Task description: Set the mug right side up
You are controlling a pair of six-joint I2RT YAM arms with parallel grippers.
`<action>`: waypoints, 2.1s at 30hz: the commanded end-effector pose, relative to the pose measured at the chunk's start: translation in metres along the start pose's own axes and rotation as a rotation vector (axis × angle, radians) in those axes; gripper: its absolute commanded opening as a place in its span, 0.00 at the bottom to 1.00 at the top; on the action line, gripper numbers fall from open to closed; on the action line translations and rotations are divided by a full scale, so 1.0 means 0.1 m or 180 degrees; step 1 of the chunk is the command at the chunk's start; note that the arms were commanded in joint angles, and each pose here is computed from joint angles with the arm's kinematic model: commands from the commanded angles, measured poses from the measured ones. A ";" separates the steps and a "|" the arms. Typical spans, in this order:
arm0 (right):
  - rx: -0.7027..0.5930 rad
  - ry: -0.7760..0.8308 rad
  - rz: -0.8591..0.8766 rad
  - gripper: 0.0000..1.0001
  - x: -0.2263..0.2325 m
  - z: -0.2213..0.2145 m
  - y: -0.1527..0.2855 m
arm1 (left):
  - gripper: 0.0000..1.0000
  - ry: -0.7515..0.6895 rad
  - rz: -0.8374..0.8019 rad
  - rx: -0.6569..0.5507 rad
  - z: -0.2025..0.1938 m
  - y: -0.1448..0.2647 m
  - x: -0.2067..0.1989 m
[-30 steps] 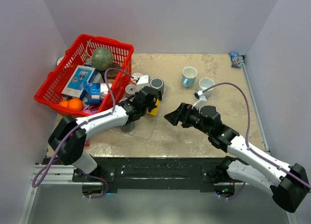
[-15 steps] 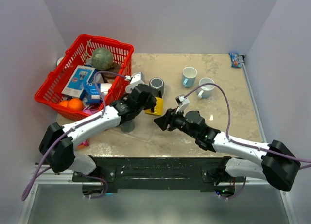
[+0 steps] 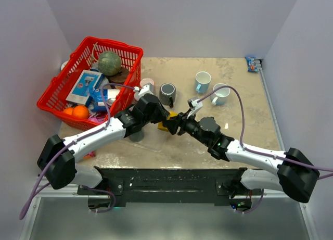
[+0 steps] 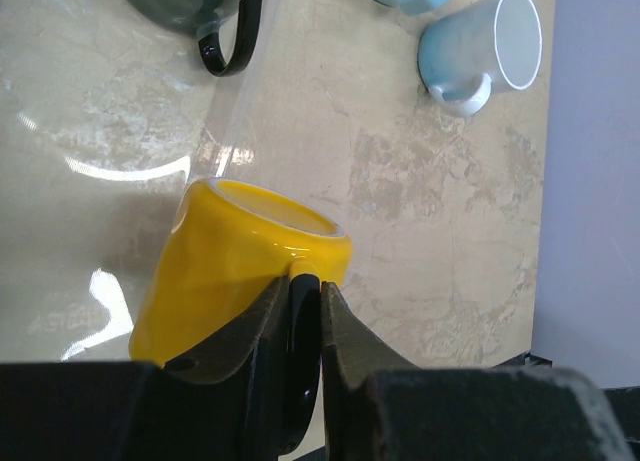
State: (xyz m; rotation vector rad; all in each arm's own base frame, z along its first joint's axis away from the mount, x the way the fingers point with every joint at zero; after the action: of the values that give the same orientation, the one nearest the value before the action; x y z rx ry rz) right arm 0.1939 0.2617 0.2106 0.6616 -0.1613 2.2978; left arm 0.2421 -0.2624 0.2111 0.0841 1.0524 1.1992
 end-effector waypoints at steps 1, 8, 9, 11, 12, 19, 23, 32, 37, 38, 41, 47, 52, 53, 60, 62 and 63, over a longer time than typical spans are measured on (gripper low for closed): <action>-0.0216 0.0083 0.0203 0.53 0.15 0.19 -0.11 | 0.00 0.0238 -0.0537 -0.0217 0.22 0.17 -0.33; -0.0145 0.0001 0.0160 0.53 0.11 0.07 -0.13 | 0.00 0.0242 -0.0529 -0.0194 0.20 0.18 -0.30; -0.0134 0.0002 0.0159 0.53 0.11 0.06 -0.13 | 0.00 0.0251 -0.0535 -0.0202 0.20 0.18 -0.30; -0.0096 0.0010 0.0136 0.53 0.09 0.03 -0.16 | 0.00 0.0252 -0.0542 -0.0201 0.20 0.19 -0.30; -0.0079 0.0016 0.0137 0.52 0.09 0.03 -0.17 | 0.00 0.0254 -0.0547 -0.0193 0.20 0.19 -0.30; -0.0028 -0.0063 0.0143 0.49 0.10 -0.02 -0.23 | 0.00 0.0263 -0.0566 -0.0215 0.21 0.22 -0.30; -0.0030 -0.0099 0.0196 0.36 0.12 -0.03 -0.27 | 0.00 0.0255 -0.0648 -0.0152 0.18 0.21 -0.31; -0.0023 -0.0470 0.0249 0.00 0.25 0.11 -0.17 | 0.42 -0.0052 -0.0604 -0.0199 0.17 0.23 -0.24; -0.0144 -0.0755 0.0093 0.00 0.35 0.41 0.05 | 0.68 -0.0253 -0.0602 -0.0354 0.22 0.30 -0.18; -0.0159 -0.0794 0.0044 0.00 0.35 0.44 0.08 | 0.71 -0.0322 -0.0629 -0.0392 0.24 0.34 -0.18; -0.0261 -0.0985 -0.0215 0.00 0.34 0.64 0.21 | 0.78 -0.0479 -0.0658 -0.0473 0.24 0.39 -0.12; -0.0444 -0.1546 -0.0737 0.00 0.18 0.96 0.41 | 0.86 -0.0682 -0.0938 -0.0601 0.11 0.50 0.08; -0.0637 -0.1882 -0.0731 0.00 0.14 1.17 0.50 | 0.89 -0.0825 -0.1492 -0.0619 -0.04 0.63 0.13; -0.0676 -0.1931 -0.0691 0.00 0.16 1.21 0.53 | 0.90 -0.0852 -0.1646 -0.0669 -0.07 0.63 0.13; -0.0820 -0.2266 -0.0390 0.00 0.37 1.46 0.64 | 0.90 -0.1268 -0.2217 -0.0773 -0.34 0.65 -0.11; -0.0828 -0.2317 -0.0323 0.00 0.41 1.50 0.67 | 0.89 -0.1328 -0.2173 -0.0838 -0.37 0.57 -0.18; -0.0820 -0.2336 -0.0269 0.00 0.44 1.53 0.69 | 0.89 -0.1338 -0.2169 -0.0838 -0.38 0.55 -0.20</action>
State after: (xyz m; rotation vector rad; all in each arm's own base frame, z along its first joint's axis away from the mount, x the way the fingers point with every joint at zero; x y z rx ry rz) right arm 0.1930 0.1970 0.2952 1.2568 -0.4473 1.7218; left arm 0.1718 -0.2541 0.2067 -0.0951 0.6121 0.6965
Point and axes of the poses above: each gripper's point midway between its finger pads, its own y axis back along the fingers, its own x axis along the line the jaws close on, z = x × y, the point moved 7 cm from there along y, back along the fingers
